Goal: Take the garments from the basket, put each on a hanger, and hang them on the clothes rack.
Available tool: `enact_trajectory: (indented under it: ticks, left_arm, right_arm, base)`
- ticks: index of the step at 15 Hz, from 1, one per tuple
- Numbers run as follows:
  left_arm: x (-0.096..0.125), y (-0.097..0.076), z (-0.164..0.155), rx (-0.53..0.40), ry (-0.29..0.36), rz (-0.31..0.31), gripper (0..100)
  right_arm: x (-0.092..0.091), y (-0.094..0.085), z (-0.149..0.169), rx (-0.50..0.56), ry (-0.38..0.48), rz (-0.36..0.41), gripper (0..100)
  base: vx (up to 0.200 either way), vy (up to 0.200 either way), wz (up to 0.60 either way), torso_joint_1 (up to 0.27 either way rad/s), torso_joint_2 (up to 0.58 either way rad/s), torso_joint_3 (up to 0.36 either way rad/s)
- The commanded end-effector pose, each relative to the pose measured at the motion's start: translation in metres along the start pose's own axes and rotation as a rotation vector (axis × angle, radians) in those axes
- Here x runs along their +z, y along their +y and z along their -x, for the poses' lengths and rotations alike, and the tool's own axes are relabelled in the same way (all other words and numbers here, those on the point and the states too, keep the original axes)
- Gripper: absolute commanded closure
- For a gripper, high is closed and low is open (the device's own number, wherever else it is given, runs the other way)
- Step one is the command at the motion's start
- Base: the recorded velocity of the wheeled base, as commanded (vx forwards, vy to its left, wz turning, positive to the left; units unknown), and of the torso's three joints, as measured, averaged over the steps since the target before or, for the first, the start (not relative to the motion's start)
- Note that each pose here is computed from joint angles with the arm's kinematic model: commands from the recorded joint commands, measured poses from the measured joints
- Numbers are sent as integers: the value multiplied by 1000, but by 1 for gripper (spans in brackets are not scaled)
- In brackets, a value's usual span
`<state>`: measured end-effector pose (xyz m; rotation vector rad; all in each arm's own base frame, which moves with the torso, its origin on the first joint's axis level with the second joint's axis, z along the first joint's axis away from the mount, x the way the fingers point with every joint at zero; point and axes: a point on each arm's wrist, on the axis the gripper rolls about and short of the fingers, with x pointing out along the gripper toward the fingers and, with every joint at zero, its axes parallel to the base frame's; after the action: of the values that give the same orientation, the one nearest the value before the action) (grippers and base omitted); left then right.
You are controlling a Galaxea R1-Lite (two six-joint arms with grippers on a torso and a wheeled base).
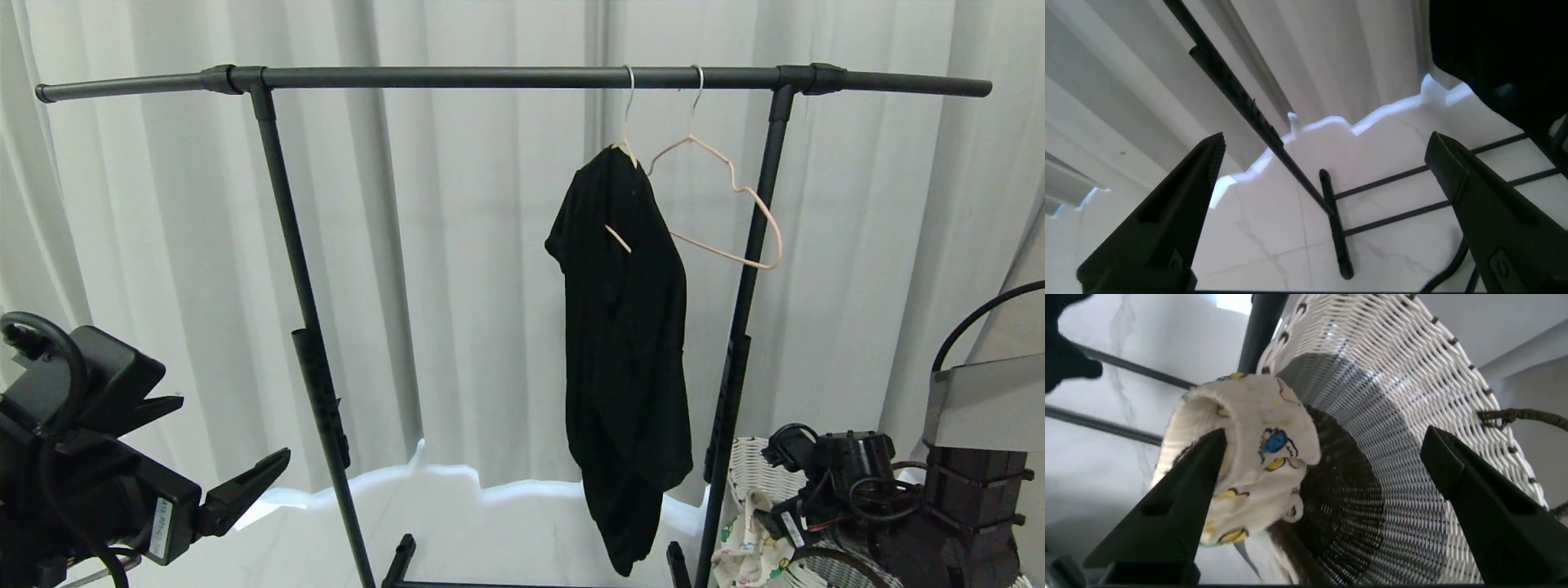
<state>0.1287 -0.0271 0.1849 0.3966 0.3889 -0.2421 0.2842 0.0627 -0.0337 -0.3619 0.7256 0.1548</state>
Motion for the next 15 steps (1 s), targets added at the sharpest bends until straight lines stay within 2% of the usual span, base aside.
enact_trajectory:
  ticks: [1, 2, 6, 10, 15]
  left_arm:
    - [0, 0, 0, -1, 0, -1, 0]
    - [0, 0, 0, -1, 0, -2, 0]
    - [0, 0, 2, 4, -9, 0, 0]
    - [-2, -1, 3, 1, -6, 0, 0]
    - [-5, -1, 3, -1, 0, 1, 0]
  right_arm:
    - [-2, 0, -6, 0, 10, -2, 0]
    - [-2, 0, -6, 0, 10, -2, 100]
    - [0, 0, -6, -7, -4, -3, 100]
    - [10, -3, -2, -26, -87, -21, 100]
    - [30, -8, 24, -34, -194, -47, 100]
  base:
    - [0, 0, 0, 0, 0, 0]
    - [0, 0, 0, 0, 0, 0]
    - [0, 0, 0, 0, 0, 0]
    - [0, 0, 0, 0, 0, 0]
    - [0, 0, 0, 0, 0, 0]
